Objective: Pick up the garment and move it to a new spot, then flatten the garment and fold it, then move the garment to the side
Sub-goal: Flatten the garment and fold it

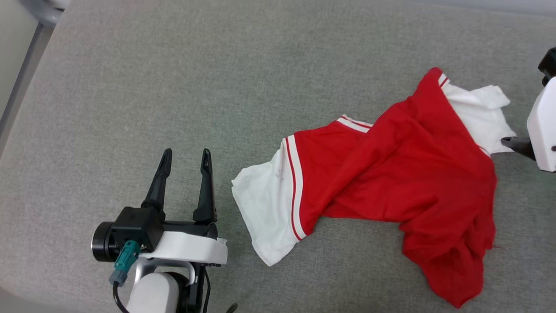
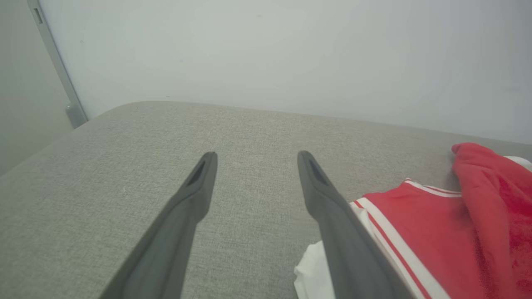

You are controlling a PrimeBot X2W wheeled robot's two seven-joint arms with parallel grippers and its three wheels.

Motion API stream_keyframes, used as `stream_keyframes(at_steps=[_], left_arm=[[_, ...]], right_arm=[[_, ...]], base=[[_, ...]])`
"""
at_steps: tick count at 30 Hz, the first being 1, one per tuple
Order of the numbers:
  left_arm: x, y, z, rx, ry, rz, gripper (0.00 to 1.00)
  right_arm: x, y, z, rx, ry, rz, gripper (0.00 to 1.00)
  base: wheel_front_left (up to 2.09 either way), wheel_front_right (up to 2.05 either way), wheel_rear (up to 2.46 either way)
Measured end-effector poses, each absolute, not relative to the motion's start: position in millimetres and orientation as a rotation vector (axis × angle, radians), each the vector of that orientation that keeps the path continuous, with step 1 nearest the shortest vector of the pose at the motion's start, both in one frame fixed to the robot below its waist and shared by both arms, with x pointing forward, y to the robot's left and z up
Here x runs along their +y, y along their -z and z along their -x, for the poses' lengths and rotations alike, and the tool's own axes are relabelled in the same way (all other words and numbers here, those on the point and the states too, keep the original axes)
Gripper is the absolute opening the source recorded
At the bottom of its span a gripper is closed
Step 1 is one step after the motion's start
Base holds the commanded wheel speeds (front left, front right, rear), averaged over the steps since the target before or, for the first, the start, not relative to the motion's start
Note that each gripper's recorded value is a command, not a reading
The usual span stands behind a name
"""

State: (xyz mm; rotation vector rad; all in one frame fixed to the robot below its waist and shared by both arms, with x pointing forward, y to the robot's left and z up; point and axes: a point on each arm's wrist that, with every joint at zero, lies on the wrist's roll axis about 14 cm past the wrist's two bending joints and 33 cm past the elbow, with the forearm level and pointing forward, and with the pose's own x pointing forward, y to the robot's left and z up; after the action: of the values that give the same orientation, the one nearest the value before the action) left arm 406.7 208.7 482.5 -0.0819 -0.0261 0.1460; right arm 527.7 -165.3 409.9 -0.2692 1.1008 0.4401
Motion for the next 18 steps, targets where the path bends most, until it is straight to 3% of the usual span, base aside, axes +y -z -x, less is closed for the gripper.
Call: stream_keyframes(at_steps=[8,9,10,18], left_arm=[[217,-475,-410,-0.006,-0.179,0.073,1.00],[217,-476,-410,-0.008,-0.179,0.073,1.00],[217,-476,-410,-0.009,-0.180,0.071,1.00],[209,-484,-407,-0.033,-0.150,0.077,1.00]], right_arm=[[-154,-363,-517,1.163,-0.463,0.237,1.00],[-154,-364,-516,1.151,-0.465,0.236,0.24],[-154,-365,-515,1.136,-0.469,0.233,0.00],[-176,-425,-525,0.868,-0.444,0.195,0.00]], base=[[0.00,0.00,0.00],[0.00,0.00,0.00],[0.00,0.00,0.00],[0.00,0.00,0.00]])
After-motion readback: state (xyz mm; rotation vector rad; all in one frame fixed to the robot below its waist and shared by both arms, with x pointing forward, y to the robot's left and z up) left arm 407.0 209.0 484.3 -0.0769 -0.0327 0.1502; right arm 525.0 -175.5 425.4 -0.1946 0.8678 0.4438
